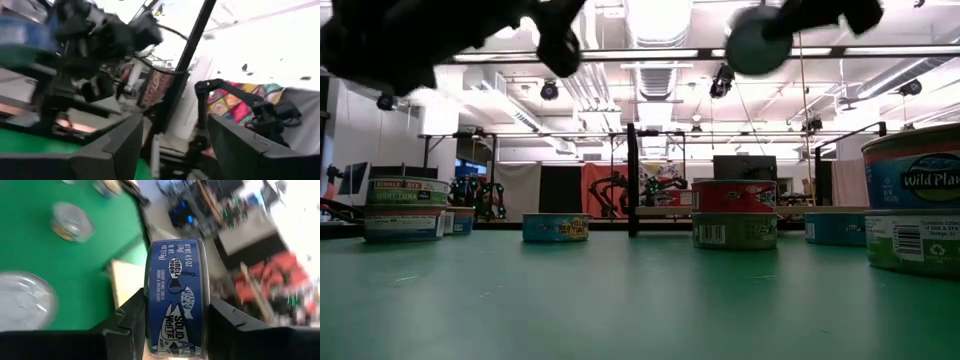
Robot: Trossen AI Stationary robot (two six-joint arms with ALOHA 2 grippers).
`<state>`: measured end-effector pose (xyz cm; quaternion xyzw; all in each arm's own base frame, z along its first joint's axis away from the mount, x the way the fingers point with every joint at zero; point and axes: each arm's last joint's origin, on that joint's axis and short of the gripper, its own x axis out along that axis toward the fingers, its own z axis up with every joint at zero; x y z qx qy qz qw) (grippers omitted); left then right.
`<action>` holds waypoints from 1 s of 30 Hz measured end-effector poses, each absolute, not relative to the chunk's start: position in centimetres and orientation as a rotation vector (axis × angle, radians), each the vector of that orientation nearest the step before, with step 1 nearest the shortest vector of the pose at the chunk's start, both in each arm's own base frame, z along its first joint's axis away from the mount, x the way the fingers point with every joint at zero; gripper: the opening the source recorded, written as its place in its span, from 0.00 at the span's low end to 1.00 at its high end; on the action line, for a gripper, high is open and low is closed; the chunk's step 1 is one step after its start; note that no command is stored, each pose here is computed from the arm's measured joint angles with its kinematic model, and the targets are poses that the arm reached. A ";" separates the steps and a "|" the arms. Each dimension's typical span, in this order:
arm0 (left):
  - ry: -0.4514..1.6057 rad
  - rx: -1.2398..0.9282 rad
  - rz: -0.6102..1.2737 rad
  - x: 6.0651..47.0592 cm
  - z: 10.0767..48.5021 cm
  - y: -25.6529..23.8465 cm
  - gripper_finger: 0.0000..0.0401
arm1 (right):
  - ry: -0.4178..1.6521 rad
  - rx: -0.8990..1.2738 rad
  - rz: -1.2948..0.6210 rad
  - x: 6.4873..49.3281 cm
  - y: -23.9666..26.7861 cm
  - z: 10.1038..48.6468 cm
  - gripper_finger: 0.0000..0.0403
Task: Stack canned seafood by type on shelf
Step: Put the blue tuna can on the shelf
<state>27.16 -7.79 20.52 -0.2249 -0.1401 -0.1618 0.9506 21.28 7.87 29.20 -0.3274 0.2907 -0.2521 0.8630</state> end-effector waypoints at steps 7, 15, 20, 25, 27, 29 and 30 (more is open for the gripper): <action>-0.142 -0.334 -0.080 25.0 21.9 -6.1 0.48 | 0.628 -0.502 -0.696 19.0 4.0 25.9 0.33; -0.023 -0.067 0.157 23.5 22.5 -5.0 0.48 | 0.700 -0.380 -0.840 18.7 1.5 22.2 0.33; -0.038 -0.080 0.156 23.5 22.9 -5.1 0.48 | 0.743 -0.325 -0.883 19.5 0.9 20.7 0.33; -0.007 -0.175 0.109 24.1 22.2 -5.6 0.48 | 0.789 -0.347 -0.888 20.0 1.0 20.0 0.33; 0.023 -0.166 0.108 24.5 21.5 -5.8 0.48 | 0.815 -0.354 -0.896 20.0 1.0 19.6 0.33; 0.044 -0.165 0.110 24.8 20.9 -5.9 0.48 | 0.858 -0.372 -0.904 19.9 0.9 19.1 0.33; 0.048 -0.166 0.111 24.9 20.6 -5.9 0.48 | 0.879 -0.377 -0.911 19.7 0.9 18.9 0.33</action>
